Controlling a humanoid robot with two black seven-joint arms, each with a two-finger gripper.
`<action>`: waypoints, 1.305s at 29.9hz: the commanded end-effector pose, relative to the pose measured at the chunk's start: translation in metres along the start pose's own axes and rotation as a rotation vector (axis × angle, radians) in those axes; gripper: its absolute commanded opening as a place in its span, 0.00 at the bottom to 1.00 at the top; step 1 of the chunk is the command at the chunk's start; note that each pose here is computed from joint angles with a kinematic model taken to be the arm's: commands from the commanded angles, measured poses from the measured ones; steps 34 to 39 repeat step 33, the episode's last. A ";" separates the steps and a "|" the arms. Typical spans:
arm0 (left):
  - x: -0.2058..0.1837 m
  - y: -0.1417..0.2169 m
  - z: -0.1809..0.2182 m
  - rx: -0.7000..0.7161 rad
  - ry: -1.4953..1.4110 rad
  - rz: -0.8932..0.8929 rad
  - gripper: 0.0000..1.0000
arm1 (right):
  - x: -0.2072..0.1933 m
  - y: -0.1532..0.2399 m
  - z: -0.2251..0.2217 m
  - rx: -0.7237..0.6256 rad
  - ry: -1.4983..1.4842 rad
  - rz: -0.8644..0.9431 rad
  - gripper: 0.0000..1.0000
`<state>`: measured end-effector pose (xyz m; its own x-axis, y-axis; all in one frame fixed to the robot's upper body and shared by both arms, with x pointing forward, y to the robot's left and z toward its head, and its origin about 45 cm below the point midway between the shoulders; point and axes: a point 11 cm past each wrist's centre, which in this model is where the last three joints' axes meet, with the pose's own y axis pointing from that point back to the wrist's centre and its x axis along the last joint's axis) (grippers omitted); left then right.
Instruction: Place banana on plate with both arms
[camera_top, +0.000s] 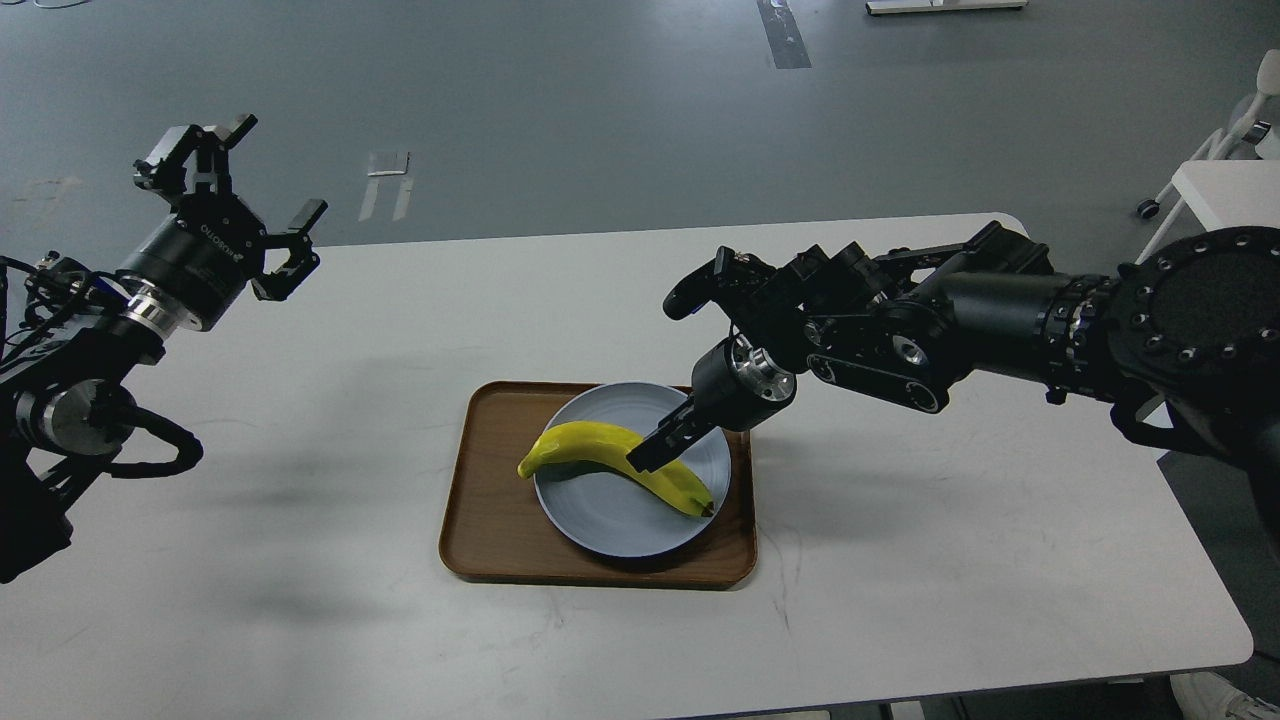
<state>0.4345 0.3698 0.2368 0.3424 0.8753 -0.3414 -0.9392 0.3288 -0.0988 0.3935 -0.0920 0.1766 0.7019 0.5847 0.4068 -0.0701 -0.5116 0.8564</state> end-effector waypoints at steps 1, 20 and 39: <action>0.002 0.001 0.002 -0.001 -0.005 0.003 1.00 | 0.021 0.024 0.012 0.011 -0.069 0.120 1.00; -0.011 -0.002 -0.019 0.023 0.028 -0.020 1.00 | -0.073 0.138 0.159 0.593 -1.379 1.184 1.00; -0.039 -0.015 -0.040 0.022 0.090 -0.066 1.00 | -0.119 0.132 0.172 0.707 -1.570 1.326 1.00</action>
